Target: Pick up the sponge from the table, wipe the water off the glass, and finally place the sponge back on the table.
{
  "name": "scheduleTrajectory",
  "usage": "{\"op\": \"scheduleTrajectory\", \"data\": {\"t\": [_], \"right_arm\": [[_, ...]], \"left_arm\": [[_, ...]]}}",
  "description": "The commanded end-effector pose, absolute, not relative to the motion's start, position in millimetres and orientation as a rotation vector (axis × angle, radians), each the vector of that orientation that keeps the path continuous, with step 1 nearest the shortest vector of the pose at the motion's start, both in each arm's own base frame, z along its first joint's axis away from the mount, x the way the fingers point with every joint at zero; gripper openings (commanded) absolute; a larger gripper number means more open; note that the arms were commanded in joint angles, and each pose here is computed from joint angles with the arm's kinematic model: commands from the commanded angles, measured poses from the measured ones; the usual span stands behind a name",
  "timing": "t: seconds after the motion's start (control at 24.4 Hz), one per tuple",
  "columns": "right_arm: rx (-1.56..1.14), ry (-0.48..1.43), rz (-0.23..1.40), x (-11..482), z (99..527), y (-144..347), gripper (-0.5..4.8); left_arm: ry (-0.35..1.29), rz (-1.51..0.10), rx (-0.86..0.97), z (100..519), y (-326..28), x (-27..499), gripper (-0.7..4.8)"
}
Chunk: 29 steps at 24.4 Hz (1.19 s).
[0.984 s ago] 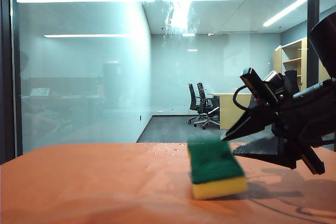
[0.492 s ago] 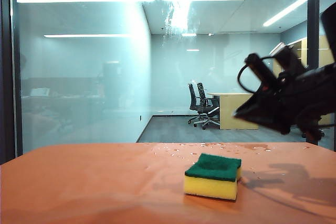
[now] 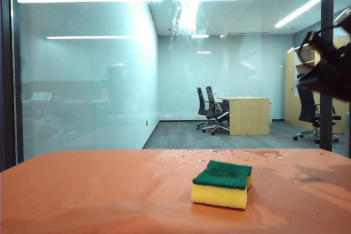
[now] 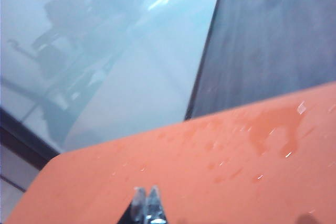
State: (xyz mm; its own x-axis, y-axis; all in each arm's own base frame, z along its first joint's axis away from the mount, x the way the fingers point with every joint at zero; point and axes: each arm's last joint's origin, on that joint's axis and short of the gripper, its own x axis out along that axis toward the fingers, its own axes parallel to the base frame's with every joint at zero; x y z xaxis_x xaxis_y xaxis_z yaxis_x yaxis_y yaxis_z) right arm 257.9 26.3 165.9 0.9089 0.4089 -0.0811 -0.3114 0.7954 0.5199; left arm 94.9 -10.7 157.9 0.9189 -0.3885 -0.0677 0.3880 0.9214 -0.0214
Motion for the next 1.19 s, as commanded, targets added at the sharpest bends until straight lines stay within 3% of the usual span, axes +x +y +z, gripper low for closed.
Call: {"op": "scheduleTrajectory", "data": {"t": [0.04, 0.57, 0.86, 1.19], "right_arm": [[0.43, 0.191, 0.357, 257, 176, 17, -0.09], [0.089, 0.169, 0.098, 236, 230, 1, -0.09], [0.015, 0.012, -0.043, 185, 263, -3, -0.09], [0.025, 0.032, -0.096, 135, 239, -4, -0.09]], "left_arm": [[0.039, -0.392, 0.004, 162, -10, 95, 0.65], [0.024, -0.376, 0.007, 163, -10, 95, 0.59], [-0.013, -0.267, 0.031, 167, -7, 96, 0.57], [-0.015, -0.085, 0.106, 167, -2, 97, 0.47]]}}
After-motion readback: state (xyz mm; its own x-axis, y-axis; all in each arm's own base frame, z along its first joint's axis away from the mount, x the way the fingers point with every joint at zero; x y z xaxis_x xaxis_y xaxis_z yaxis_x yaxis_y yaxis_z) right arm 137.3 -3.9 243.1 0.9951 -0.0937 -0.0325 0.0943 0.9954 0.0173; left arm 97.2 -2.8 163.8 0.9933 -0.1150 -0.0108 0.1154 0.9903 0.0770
